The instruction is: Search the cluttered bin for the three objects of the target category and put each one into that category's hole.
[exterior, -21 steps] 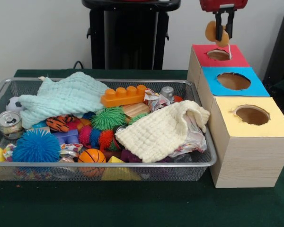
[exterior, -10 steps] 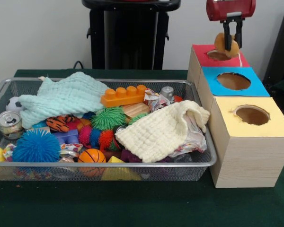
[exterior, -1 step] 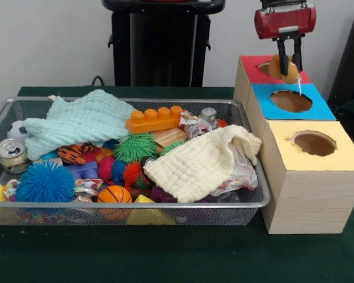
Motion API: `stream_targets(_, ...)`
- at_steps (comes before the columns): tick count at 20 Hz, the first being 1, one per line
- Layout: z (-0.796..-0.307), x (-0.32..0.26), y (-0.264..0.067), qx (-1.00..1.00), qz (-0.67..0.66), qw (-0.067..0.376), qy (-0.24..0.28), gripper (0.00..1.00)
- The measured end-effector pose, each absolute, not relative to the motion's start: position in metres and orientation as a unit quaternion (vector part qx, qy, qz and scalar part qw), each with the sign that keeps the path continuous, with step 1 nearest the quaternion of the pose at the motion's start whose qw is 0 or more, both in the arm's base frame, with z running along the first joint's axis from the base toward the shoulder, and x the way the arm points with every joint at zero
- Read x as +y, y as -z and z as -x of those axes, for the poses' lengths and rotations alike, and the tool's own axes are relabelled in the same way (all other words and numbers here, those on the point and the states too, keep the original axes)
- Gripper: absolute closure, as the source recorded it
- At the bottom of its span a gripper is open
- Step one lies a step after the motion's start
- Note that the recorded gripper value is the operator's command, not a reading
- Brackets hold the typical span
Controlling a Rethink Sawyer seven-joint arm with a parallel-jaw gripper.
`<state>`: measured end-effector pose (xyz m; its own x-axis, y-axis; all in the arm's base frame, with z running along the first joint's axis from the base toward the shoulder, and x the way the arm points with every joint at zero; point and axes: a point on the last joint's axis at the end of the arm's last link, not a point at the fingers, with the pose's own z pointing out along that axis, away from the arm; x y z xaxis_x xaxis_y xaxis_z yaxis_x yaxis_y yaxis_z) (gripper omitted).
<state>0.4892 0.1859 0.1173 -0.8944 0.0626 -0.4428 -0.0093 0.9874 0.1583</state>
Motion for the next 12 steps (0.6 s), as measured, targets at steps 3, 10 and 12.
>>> stream_targets(3,-0.480,0.187,-0.111,0.969,-0.021,0.231,-0.083,1.00)
stream_targets(10,-0.452,0.191,-0.099,0.972,-0.037,0.212,-0.089,1.00)
stream_targets(12,-0.438,0.193,-0.096,0.974,-0.043,0.201,-0.091,1.00)
